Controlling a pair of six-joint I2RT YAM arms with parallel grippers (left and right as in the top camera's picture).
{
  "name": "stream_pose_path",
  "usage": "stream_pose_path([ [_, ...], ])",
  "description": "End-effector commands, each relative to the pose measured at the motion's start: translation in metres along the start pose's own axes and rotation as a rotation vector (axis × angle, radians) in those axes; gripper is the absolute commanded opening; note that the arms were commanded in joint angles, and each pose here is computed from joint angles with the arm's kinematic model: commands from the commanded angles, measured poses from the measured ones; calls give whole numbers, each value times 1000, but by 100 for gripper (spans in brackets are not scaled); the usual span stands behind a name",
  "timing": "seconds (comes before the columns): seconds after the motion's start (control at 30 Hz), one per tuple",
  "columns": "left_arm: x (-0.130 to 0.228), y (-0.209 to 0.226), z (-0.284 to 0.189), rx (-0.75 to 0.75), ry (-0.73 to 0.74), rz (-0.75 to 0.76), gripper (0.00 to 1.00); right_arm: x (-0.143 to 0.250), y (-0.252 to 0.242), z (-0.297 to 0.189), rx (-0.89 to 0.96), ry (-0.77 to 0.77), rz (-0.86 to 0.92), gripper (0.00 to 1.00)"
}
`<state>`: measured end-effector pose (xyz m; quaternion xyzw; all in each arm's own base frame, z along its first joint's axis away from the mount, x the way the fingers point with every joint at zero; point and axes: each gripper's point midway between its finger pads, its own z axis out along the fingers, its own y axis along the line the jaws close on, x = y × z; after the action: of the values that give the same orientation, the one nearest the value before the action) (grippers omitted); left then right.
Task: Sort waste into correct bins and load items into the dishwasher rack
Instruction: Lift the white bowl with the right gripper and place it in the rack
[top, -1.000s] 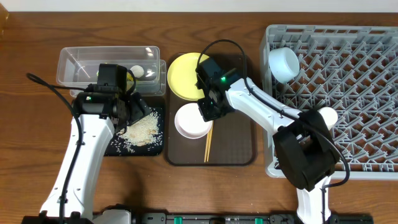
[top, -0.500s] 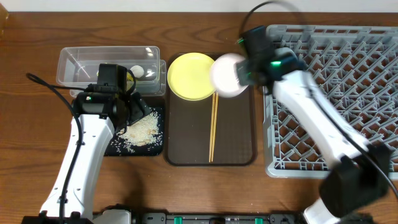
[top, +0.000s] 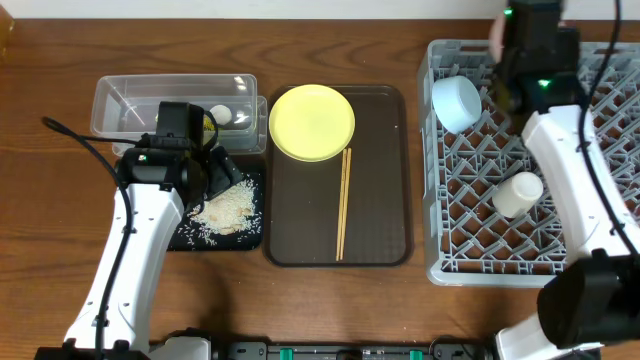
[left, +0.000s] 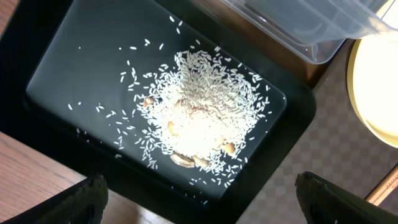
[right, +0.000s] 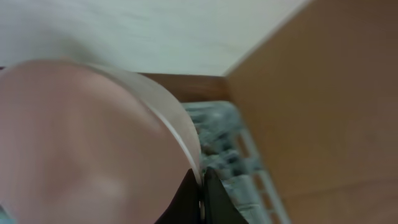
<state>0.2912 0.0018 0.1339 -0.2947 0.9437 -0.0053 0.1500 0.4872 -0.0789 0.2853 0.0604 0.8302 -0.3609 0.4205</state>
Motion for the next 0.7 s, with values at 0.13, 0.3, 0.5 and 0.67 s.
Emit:
stream_pose_path([
  [0.13, -5, 2, -4, -6, -22, -11, 99, 37, -20, 48, 147, 131, -132, 1],
  [0.3, -5, 2, -4, -6, -21, -11, 99, 54, -4, 67, 166, 173, -165, 1],
  [0.5, -5, 2, -4, -6, -21, -11, 99, 66, 9, 81, 244, 196, -190, 1],
  [0.67, -5, 2, -4, -6, -21, -11, 99, 70, 31, 80, 226, 192, -198, 1],
])
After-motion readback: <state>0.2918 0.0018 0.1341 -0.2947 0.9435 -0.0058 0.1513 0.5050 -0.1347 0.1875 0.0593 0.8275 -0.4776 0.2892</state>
